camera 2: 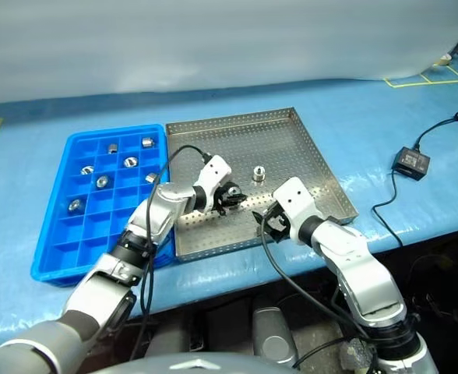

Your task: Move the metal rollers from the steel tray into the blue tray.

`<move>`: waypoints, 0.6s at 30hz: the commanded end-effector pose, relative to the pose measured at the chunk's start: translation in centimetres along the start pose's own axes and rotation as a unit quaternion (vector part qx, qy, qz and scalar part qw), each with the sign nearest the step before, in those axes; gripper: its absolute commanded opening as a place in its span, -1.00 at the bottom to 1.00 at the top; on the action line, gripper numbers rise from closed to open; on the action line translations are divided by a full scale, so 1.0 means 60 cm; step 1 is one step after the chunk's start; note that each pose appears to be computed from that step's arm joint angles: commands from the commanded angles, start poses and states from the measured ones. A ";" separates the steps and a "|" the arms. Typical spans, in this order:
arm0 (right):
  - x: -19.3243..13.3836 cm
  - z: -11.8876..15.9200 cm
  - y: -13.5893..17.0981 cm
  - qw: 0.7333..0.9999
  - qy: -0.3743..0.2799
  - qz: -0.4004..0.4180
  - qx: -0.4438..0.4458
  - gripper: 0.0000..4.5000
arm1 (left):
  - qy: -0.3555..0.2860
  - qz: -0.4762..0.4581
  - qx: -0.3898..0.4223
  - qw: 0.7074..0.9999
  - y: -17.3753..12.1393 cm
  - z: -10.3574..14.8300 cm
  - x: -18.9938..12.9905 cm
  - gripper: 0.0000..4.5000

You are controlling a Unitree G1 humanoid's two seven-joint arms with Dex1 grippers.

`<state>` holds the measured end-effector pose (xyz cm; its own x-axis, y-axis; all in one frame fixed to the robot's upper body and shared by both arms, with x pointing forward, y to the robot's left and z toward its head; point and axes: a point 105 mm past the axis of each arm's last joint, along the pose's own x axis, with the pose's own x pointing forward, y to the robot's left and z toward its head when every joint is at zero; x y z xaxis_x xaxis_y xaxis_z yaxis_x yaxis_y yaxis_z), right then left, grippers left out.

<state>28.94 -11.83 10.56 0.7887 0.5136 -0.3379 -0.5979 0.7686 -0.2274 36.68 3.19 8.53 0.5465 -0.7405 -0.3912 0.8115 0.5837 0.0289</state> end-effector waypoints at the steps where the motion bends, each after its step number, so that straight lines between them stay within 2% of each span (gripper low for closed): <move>1: 0.004 0.015 0.000 1.000 -0.024 0.003 -0.002 1.00 | -0.063 0.010 0.004 0.998 0.006 0.051 -0.044 -0.24; 5: 0.017 0.016 0.008 0.999 -0.028 0.025 0.007 1.00 | -0.079 0.067 0.009 0.995 0.030 0.059 -0.105 -0.24; 9: 0.032 0.027 0.015 0.998 -0.040 0.050 0.004 1.00 | -0.048 0.167 0.022 0.985 0.066 0.036 -0.175 -0.24; 13: 0.045 0.046 0.015 0.996 -0.064 0.056 0.002 1.00 | -0.046 0.264 -0.002 0.963 0.083 0.017 -0.243 -0.24; 18: 0.062 0.067 0.013 0.994 -0.089 0.054 0.016 1.00 | -0.023 0.322 -0.040 0.946 0.053 -0.029 -0.292 -0.24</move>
<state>31.85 -8.00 11.67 0.7351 0.6374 -0.2310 -0.6737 0.7251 -0.1428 30.15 18.75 12.46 0.9135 -0.2468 -0.3233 0.3094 0.9377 0.1584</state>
